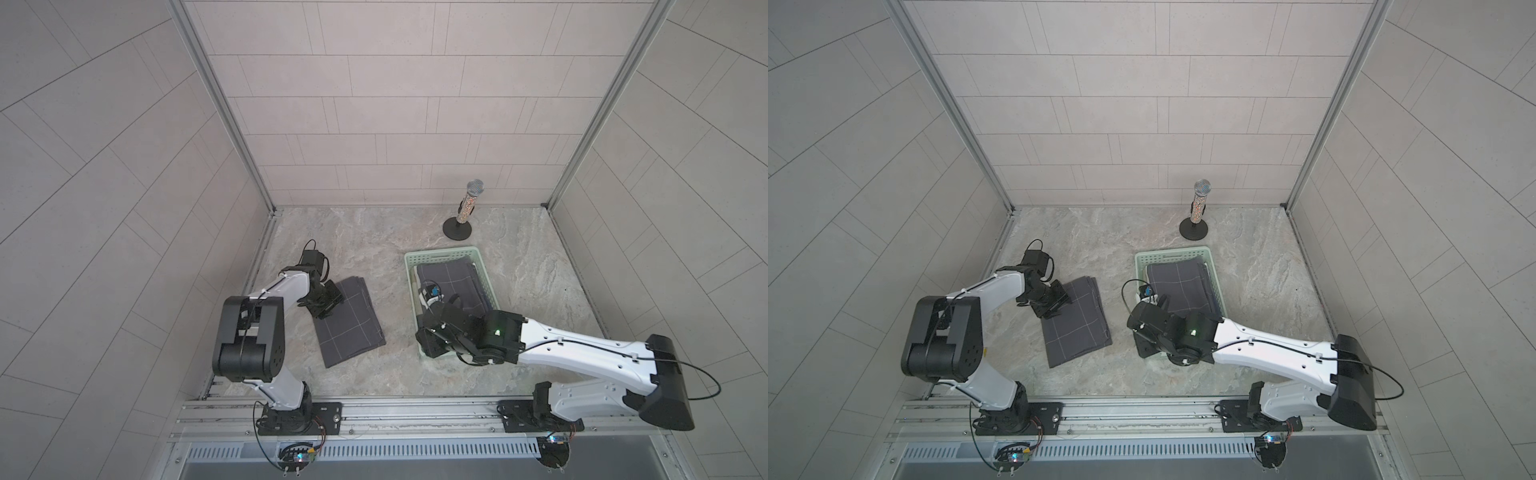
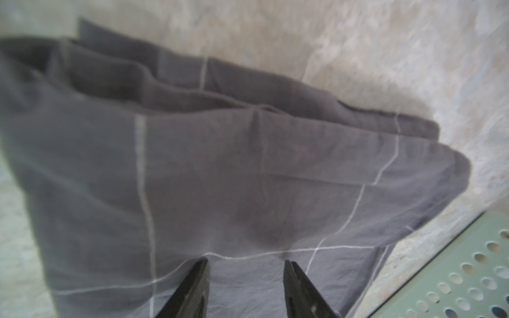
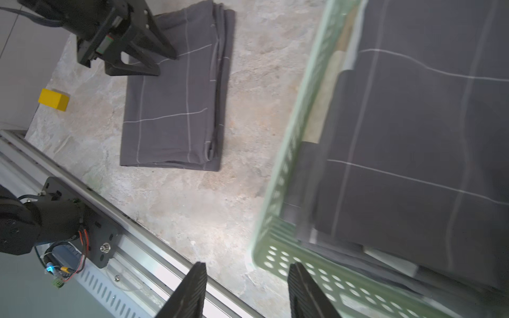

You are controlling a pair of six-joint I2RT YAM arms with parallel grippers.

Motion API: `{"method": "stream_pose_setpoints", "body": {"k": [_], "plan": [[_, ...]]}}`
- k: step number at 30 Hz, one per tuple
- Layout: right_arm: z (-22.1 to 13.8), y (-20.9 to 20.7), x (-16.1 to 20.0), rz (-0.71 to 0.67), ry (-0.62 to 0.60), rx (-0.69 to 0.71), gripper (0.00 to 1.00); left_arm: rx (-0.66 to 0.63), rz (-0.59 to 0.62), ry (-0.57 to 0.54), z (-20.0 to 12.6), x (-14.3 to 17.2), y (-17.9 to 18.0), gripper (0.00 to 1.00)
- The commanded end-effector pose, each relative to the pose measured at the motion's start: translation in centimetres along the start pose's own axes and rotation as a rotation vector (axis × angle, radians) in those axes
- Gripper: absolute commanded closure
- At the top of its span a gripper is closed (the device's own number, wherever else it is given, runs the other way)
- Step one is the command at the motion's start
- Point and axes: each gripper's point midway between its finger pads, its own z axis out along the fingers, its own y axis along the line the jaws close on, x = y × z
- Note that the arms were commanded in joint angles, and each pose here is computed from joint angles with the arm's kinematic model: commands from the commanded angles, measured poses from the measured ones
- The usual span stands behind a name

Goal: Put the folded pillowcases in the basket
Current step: Move the pillowcase to the center of the board, then pick up the pillowcase at the center of the board.

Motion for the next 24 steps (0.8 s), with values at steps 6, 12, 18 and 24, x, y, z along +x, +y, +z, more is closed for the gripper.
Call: {"method": "stream_pose_setpoints", "body": {"k": [6,12,18,24], "plan": [[5.4,6.3,-0.1,-0.098,0.107,-0.073,0.34,-0.066,0.133,-0.114,-5.2,-1.3,-0.2,0.40],[10.1,6.4,0.3,-0.091,0.170,0.005,0.33,-0.271,0.127,-0.283,-8.2,-3.9,3.9,0.40],[13.3,5.1,-0.1,-0.029,0.214,0.037,0.32,-0.271,0.042,-0.188,-5.6,-4.3,5.7,0.42],[15.8,3.6,0.9,-0.015,0.256,0.078,0.32,-0.251,0.001,-0.062,-2.4,-3.8,6.0,0.44]]}}
